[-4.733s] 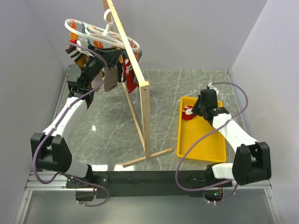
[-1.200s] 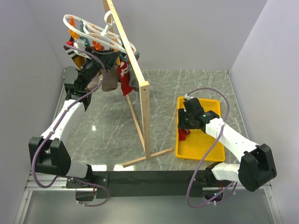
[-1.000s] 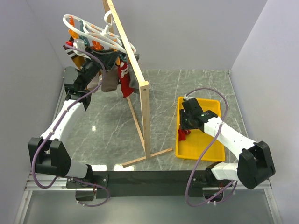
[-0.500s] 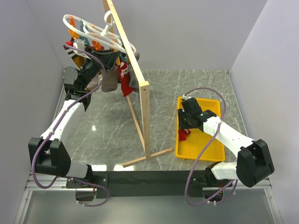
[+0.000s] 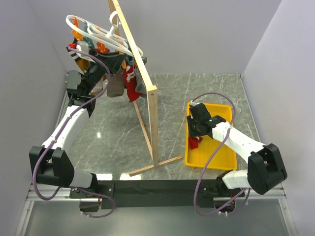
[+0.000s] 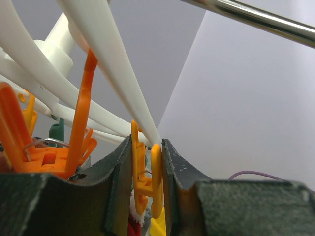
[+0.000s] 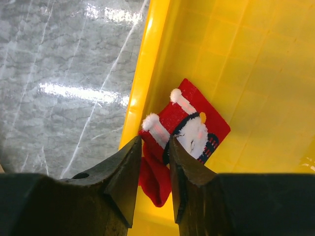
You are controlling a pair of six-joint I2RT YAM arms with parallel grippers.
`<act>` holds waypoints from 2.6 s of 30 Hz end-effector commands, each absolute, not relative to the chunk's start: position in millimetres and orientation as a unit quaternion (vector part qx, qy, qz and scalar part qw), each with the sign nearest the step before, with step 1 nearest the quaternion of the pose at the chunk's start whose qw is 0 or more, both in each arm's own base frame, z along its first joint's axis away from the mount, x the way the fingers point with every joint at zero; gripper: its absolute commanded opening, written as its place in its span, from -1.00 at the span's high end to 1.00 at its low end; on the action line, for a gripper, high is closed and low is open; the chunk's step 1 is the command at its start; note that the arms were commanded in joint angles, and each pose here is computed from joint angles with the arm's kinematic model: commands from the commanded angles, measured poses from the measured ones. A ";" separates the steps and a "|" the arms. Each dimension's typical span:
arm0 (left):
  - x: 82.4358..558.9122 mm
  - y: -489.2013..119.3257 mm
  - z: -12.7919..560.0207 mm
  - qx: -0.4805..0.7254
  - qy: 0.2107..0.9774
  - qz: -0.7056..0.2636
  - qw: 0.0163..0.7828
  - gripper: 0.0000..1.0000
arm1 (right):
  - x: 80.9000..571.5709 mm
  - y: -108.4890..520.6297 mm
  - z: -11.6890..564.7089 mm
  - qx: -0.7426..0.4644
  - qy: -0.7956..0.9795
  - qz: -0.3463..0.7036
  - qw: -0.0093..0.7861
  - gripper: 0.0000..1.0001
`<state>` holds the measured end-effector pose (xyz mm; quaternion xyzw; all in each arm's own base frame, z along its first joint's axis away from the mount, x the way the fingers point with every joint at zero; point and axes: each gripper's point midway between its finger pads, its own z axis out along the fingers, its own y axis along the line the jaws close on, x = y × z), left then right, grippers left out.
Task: Clip the socks to the hanger
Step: Adjust the sock in the bin.
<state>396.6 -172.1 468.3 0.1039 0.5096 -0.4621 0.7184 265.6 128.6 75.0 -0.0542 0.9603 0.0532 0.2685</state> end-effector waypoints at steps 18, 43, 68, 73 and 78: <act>380.3 -162.2 499.3 0.119 0.467 -0.441 0.757 0.68 | 276.4 134.0 53.7 -0.093 0.961 -0.012 0.262 0.55; 376.5 -161.6 503.0 0.121 0.463 -0.440 0.760 0.68 | 269.0 118.9 21.3 -0.036 0.972 -0.045 0.227 -0.01; 376.7 -162.5 504.1 0.127 0.461 -0.441 0.760 0.68 | 278.5 153.4 102.4 -0.051 0.935 0.102 0.335 1.00; 375.2 -162.2 504.1 0.126 0.459 -0.442 0.760 0.68 | 276.8 156.8 139.2 -0.011 0.908 0.185 0.377 1.00; 374.7 -163.3 504.3 0.126 0.456 -0.449 0.758 0.68 | 281.4 139.2 121.2 0.024 0.910 0.206 0.358 1.00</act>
